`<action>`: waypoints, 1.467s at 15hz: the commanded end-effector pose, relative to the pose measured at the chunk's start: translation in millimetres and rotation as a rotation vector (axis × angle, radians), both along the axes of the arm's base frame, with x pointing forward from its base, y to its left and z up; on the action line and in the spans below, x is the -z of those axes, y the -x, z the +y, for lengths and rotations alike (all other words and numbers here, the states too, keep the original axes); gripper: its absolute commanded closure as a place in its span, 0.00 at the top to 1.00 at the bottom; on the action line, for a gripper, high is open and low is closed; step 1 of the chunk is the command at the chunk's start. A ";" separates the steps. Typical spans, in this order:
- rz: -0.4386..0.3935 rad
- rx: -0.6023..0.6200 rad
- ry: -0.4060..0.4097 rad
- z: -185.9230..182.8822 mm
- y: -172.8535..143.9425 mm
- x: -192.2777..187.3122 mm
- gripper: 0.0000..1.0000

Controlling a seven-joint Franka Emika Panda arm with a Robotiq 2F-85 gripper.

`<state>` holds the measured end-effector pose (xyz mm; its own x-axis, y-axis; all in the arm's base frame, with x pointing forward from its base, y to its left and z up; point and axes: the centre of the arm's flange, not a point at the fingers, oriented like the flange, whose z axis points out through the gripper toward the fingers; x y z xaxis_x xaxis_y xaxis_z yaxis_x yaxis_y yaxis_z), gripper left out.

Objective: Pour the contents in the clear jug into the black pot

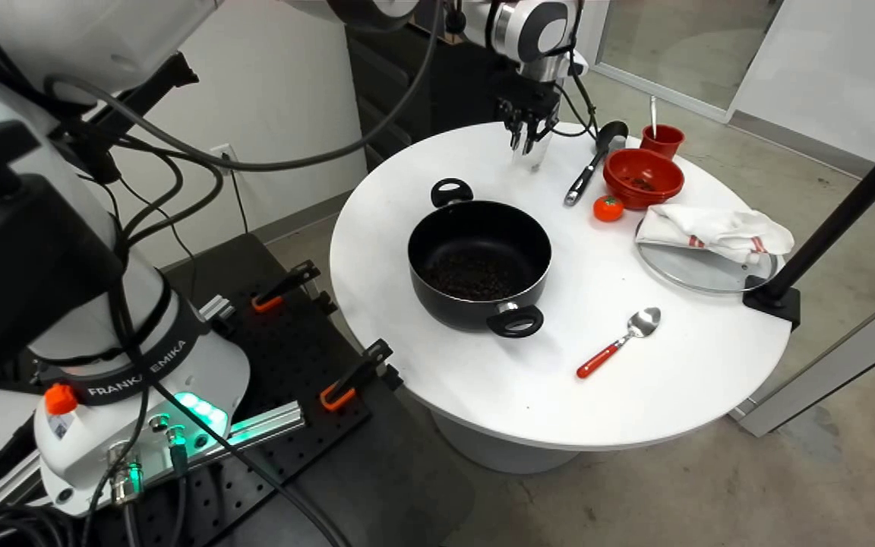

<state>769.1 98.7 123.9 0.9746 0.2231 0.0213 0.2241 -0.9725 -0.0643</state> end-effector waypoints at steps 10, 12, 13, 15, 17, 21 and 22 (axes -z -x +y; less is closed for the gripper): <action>0.026 0.044 -0.118 24.5 -38.4 -53.5 1.00; 0.028 0.053 -0.195 45.1 -46.9 -91.7 1.00; 0.029 0.062 -0.226 56.4 -51.6 -111.2 1.00; -0.002 0.069 -0.271 75.6 -57.1 -152.3 1.00; -0.070 0.079 -0.303 92.5 -60.3 -194.3 1.00; -0.147 0.071 -0.281 114.7 -52.4 -266.6 1.00; -0.125 0.058 -0.259 116.7 -43.9 -278.9 1.00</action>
<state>796.3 202.1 364.0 0.9677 0.1226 0.2201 0.1910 -0.9267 -0.3236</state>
